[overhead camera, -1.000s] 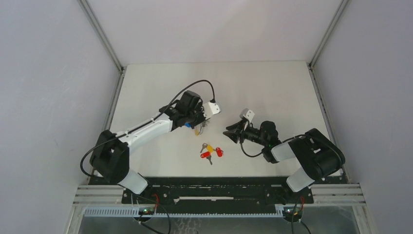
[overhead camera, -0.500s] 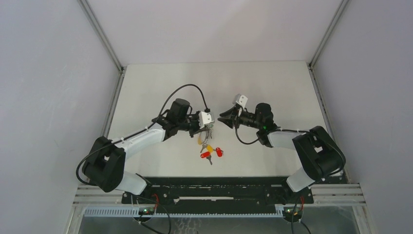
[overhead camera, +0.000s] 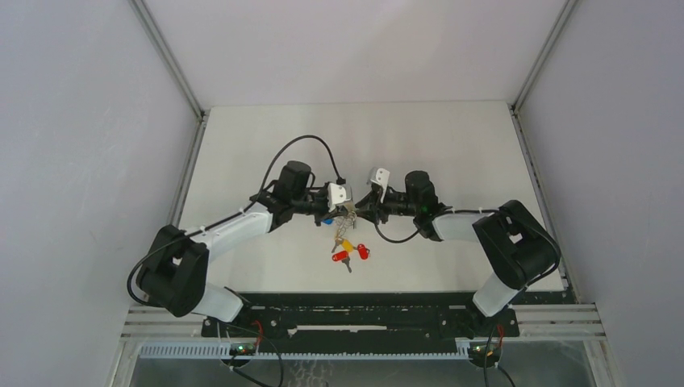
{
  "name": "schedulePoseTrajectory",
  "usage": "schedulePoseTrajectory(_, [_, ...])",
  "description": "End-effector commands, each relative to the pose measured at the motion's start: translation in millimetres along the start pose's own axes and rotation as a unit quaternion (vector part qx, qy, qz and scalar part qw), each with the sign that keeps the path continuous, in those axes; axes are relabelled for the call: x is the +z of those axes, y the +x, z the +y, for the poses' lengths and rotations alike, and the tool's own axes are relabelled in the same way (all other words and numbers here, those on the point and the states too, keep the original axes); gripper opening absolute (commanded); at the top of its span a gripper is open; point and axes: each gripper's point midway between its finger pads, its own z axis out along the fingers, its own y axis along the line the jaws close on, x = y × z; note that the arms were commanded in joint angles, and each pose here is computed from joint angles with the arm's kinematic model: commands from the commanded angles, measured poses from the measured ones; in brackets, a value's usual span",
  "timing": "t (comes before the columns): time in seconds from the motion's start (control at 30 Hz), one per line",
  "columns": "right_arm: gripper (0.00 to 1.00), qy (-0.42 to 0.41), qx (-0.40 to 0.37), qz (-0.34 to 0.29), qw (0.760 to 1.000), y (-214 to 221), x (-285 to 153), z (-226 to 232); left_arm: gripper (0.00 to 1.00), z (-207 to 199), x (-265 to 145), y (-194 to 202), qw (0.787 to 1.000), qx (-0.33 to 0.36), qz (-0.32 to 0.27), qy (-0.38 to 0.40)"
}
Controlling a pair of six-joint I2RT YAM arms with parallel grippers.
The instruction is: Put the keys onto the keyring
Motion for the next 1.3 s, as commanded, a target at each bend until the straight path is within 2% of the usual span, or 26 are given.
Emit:
schedulePoseTrajectory(0.0, [0.29,-0.013,-0.027,-0.003,1.000,-14.3,4.0,5.6,0.00,4.7,3.3,-10.2,1.000,0.011,-0.026,-0.002])
schedulePoseTrajectory(0.5, [0.34,-0.004,-0.037,-0.001,0.999,-27.2,-4.4,20.6,0.00,10.7,10.0,-2.2,1.000,-0.009,-0.015,-0.010])
schedulePoseTrajectory(0.73, [0.36,-0.009,-0.026,0.020,0.999,-10.8,6.2,28.7,0.00,16.4,11.4,-10.3,0.999,-0.025,-0.031,-0.022])
schedulePoseTrajectory(0.87, [0.41,-0.005,-0.034,0.035,0.999,-3.6,11.3,34.2,0.00,18.4,12.1,-14.4,0.998,-0.029,-0.044,-0.029])
schedulePoseTrajectory(0.97, [0.46,0.014,-0.046,0.062,0.997,9.1,11.4,33.9,0.00,19.3,11.8,-15.1,0.998,-0.029,-0.049,-0.035])
schedulePoseTrajectory(1.1, [0.47,0.060,-0.031,0.088,0.994,28.2,3.9,27.0,0.00,23.1,7.7,-14.7,0.997,-0.032,-0.052,-0.048])
schedulePoseTrajectory(1.27, [0.48,0.100,-0.008,0.086,0.991,40.3,-10.7,27.6,0.00,27.2,6.1,-13.3,0.996,-0.036,-0.054,-0.060])
